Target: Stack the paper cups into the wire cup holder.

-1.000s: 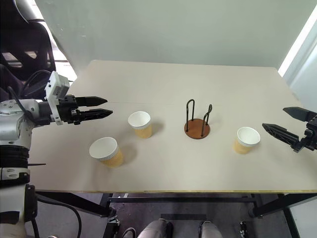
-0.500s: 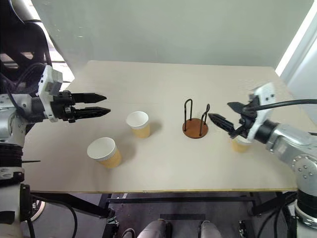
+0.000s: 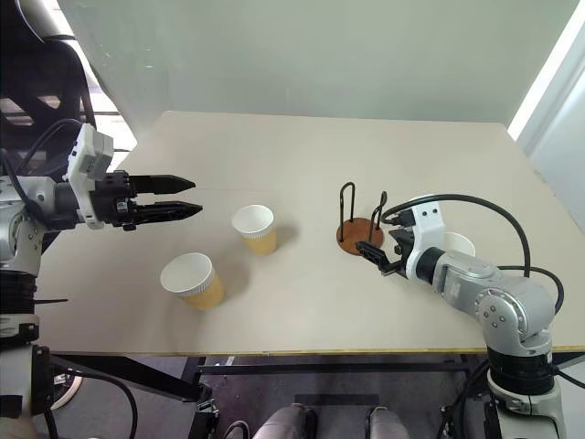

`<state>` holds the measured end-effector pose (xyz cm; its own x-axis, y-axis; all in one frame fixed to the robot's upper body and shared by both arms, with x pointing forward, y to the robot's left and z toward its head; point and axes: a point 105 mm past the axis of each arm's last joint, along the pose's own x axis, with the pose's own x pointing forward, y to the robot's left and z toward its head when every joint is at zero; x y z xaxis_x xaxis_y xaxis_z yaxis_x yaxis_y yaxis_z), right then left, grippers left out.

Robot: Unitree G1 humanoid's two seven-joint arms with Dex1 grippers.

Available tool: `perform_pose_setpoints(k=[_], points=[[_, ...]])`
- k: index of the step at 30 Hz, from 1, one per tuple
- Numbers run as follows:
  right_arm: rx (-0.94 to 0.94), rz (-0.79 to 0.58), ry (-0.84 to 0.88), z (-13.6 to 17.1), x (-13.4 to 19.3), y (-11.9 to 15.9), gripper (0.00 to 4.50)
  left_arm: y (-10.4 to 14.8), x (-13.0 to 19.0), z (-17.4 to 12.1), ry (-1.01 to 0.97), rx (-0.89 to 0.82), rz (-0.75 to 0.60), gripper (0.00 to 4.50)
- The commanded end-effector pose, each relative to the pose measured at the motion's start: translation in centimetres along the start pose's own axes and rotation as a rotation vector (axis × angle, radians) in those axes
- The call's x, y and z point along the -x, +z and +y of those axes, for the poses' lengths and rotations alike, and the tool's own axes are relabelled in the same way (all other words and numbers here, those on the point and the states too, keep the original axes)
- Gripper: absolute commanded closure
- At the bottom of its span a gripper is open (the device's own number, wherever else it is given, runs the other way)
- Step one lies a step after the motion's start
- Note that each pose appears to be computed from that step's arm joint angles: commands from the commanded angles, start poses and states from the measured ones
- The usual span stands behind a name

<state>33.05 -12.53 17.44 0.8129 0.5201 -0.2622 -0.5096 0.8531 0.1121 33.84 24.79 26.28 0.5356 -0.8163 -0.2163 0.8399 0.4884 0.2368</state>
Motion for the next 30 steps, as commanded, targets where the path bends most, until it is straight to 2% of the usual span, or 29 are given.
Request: perform_pose_setpoints(k=[1, 15, 26, 30], points=[[0.034, -0.068, -0.048, -0.7, -0.3, 1.7, 0.00, 1.2, 0.1, -0.3, -0.004, -0.039, -0.024, 1.48], [0.081, -0.126, -0.024, 0.0, -3.7, 2.7, 0.00, 1.1, 0.2, -0.7, 0.005, -0.039, -0.016, 1.48], [0.098, -0.122, 0.026, 1.0, -5.6, 1.9, 0.00, 1.0, 0.6, -1.0, 0.022, -0.042, -0.011, 1.48], [0.120, -0.119, 0.020, 0.9, -6.1, 1.5, 1.28, 1.1, 0.7, -1.1, 0.028, -0.046, -0.009, 1.44]])
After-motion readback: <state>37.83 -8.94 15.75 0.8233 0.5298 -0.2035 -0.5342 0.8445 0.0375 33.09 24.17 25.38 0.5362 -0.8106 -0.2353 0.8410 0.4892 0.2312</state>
